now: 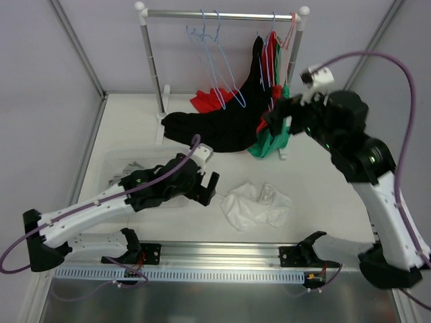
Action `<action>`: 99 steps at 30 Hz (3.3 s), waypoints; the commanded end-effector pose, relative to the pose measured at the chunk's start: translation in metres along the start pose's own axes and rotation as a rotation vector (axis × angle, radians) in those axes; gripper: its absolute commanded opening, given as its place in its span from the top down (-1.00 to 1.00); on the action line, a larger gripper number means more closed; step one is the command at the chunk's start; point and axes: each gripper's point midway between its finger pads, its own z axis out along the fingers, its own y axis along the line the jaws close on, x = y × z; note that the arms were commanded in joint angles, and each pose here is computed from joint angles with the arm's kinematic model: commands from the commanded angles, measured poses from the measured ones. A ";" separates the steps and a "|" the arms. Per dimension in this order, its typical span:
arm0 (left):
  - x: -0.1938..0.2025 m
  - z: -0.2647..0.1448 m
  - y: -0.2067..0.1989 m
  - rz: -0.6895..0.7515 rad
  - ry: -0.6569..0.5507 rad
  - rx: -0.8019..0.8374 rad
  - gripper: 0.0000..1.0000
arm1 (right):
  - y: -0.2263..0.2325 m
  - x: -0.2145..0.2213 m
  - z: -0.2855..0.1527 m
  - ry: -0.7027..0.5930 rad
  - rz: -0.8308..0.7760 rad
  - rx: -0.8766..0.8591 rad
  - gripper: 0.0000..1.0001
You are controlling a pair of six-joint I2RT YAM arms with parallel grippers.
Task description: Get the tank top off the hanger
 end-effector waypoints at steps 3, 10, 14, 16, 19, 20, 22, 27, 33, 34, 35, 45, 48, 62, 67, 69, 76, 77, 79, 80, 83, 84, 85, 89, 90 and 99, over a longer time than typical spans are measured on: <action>-0.004 0.062 -0.079 0.055 0.090 0.211 -0.97 | -0.017 0.087 -0.080 0.058 0.029 0.019 -0.99; 0.028 0.137 -0.151 0.225 0.256 0.284 -0.97 | -0.026 0.135 -0.171 -0.013 0.055 0.009 -0.99; 0.026 0.176 -0.169 0.205 0.269 0.240 -0.97 | -0.024 0.145 -0.201 -0.028 0.051 -0.024 -0.99; 0.037 0.196 -0.167 0.194 0.293 0.191 -0.97 | -0.021 0.147 -0.207 -0.030 0.044 -0.045 -0.99; 0.042 0.219 -0.171 0.199 0.298 0.156 -0.97 | -0.020 0.151 -0.212 -0.026 0.039 -0.057 -0.99; 0.046 0.223 -0.173 0.202 0.311 0.163 -0.97 | -0.020 0.153 -0.212 -0.019 0.035 -0.055 -0.99; 0.061 0.233 -0.175 0.214 0.340 0.156 -0.97 | -0.021 0.154 -0.214 -0.020 0.030 -0.055 -0.99; 0.082 0.238 -0.175 0.255 0.363 0.119 -0.61 | -0.022 0.155 -0.218 -0.033 0.017 -0.054 -0.99; 0.081 0.224 -0.158 0.269 0.348 0.062 0.73 | -0.022 0.154 -0.221 -0.048 0.007 -0.059 -0.99; 0.080 0.219 -0.152 0.271 0.343 0.045 0.98 | -0.023 0.154 -0.223 -0.053 0.004 -0.056 -0.99; 0.075 0.214 -0.151 0.268 0.331 0.041 1.00 | -0.024 0.154 -0.224 -0.058 0.001 -0.052 -0.99; -0.063 0.099 -0.105 0.217 0.008 -0.106 1.00 | -0.026 0.159 -0.220 -0.059 0.003 -0.039 -0.99; -0.082 0.069 -0.073 0.183 -0.031 -0.201 1.00 | -0.027 0.160 -0.220 -0.067 0.006 -0.037 -0.99; -0.071 -0.018 0.091 -0.196 -0.096 -0.478 1.00 | -0.021 0.155 -0.208 -0.071 0.006 -0.062 -0.99; -0.037 0.000 0.111 -0.265 -0.032 -0.536 1.00 | -0.013 0.151 -0.199 -0.072 0.012 -0.102 -0.99; -0.026 0.012 0.121 -0.291 -0.012 -0.560 1.00 | -0.012 0.150 -0.194 -0.067 0.015 -0.105 -0.99; 0.012 0.047 0.143 -0.388 0.066 -0.615 1.00 | -0.005 0.150 -0.189 -0.057 0.027 -0.136 -0.99; 0.015 0.049 0.144 -0.394 0.071 -0.620 1.00 | -0.006 0.150 -0.189 -0.058 0.028 -0.134 -0.99; 0.016 0.052 0.145 -0.408 0.071 -0.623 1.00 | -0.005 0.152 -0.188 -0.054 0.027 -0.137 -0.99; 0.017 0.053 0.146 -0.410 0.073 -0.627 0.88 | -0.006 0.152 -0.188 -0.052 0.028 -0.135 -0.99; 0.018 0.055 0.144 -0.418 0.079 -0.614 -0.06 | -0.006 0.154 -0.186 -0.045 0.026 -0.134 -0.99; 0.018 0.055 0.142 -0.422 0.081 -0.604 -0.22 | -0.006 0.154 -0.185 -0.040 0.026 -0.132 -0.99; 0.014 0.052 0.141 -0.423 0.068 -0.593 -0.61 | -0.007 0.155 -0.182 -0.029 0.026 -0.127 -0.99; -0.005 0.037 0.135 -0.425 0.008 -0.543 -0.97 | -0.013 0.158 -0.165 0.036 0.036 -0.075 -0.99; -0.010 0.032 0.133 -0.424 -0.007 -0.529 -0.97 | -0.013 0.153 -0.163 0.034 0.038 -0.071 -0.99; -0.053 -0.049 0.111 -0.314 -0.146 -0.338 -0.97 | -0.029 0.099 -0.101 0.069 -0.003 0.059 -0.99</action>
